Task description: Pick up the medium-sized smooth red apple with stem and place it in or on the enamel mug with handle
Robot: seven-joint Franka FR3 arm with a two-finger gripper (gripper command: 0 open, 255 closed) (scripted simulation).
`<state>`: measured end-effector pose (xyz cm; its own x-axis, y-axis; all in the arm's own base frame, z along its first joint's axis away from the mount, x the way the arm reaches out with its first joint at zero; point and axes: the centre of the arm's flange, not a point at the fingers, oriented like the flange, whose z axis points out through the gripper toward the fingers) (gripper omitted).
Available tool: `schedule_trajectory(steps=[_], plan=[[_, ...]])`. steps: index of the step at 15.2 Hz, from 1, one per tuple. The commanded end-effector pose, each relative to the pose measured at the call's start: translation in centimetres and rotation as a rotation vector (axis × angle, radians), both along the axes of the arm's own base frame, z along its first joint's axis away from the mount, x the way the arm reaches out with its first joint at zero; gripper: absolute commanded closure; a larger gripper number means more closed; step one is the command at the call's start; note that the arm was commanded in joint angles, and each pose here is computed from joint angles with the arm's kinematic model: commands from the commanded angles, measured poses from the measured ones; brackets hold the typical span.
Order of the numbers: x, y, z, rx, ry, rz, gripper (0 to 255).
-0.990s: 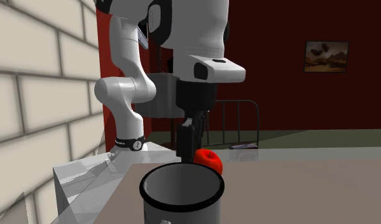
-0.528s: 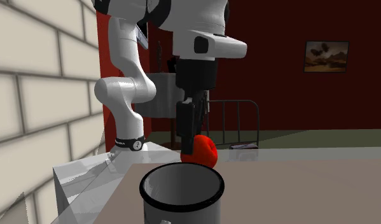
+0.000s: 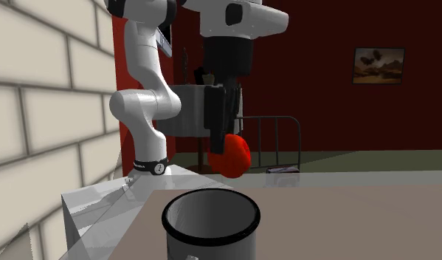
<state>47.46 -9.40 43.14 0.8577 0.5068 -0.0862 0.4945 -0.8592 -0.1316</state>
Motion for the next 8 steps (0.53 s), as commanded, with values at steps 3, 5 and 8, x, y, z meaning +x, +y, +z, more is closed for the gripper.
schedule_trajectory(steps=[3, 5, 8], plan=[[-0.1, 0.0, 2.2, 0.0, 0.0, 0.0, 255], [-0.1, 0.0, 3.2, 0.0, 0.0, 0.0, 255], [-0.1, 0.0, 4.8, 0.0, 0.0, 0.0, 255]])
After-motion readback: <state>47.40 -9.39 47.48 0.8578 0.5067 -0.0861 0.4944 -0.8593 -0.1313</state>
